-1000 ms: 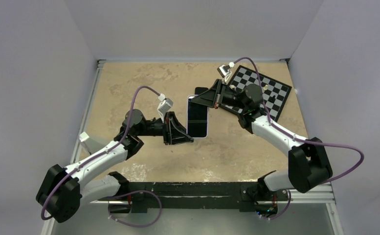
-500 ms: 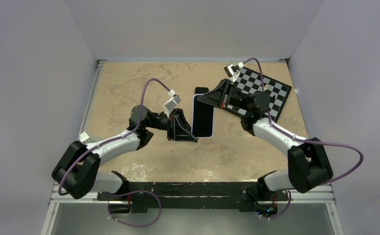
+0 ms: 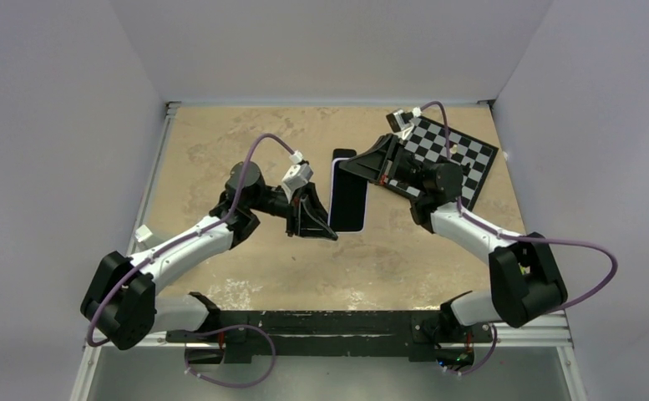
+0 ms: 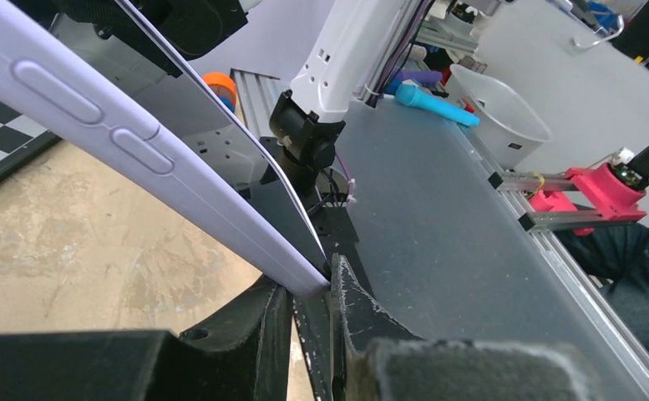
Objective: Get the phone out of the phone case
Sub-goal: Remove the phone case from the phone.
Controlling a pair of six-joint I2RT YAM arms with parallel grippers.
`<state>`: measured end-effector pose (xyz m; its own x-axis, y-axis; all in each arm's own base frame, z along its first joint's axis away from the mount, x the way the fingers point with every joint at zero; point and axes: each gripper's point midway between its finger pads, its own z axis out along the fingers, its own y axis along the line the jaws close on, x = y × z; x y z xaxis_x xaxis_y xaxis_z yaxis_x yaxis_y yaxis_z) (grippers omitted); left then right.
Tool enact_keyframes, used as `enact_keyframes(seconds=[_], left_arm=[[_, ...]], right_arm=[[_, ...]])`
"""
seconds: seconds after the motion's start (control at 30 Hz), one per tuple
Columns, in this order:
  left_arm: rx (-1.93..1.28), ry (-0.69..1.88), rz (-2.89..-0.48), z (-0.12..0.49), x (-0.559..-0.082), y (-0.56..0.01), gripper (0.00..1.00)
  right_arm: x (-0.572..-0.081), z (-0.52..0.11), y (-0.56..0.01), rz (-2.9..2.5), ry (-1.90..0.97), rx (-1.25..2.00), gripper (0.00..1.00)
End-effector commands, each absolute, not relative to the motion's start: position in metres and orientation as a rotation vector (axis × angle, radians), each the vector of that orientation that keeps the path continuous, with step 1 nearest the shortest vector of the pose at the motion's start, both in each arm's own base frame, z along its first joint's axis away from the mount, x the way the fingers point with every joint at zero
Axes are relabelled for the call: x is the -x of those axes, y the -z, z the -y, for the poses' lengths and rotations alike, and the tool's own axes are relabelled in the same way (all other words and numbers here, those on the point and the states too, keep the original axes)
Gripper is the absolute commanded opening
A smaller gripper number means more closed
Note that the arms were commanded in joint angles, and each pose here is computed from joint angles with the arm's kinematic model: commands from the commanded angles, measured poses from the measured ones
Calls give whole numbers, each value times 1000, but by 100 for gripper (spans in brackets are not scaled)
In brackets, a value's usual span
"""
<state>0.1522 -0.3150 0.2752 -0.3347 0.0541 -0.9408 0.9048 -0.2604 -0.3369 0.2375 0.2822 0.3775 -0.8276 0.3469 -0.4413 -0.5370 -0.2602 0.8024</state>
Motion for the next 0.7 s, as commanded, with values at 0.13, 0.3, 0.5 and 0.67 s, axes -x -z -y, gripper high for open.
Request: enact_keyframes(seconds=[0.13, 0.3, 0.5, 0.67], left_arm=[[-1111, 1222, -1118, 324, -224, -317, 0], [-1136, 1183, -1095, 320, -220, -321, 0], [-1119, 1162, -1090, 317, -219, -323, 0], [-1104, 1153, -1085, 316, -220, -325, 0]], right_arm=[[-196, -302, -395, -1505, -2409, 249, 0], [-204, -306, -387, -1518, -2451, 218, 0], [-212, -313, -380, -1528, -2478, 186, 0], [-214, -316, -376, -1513, -2514, 174, 0]])
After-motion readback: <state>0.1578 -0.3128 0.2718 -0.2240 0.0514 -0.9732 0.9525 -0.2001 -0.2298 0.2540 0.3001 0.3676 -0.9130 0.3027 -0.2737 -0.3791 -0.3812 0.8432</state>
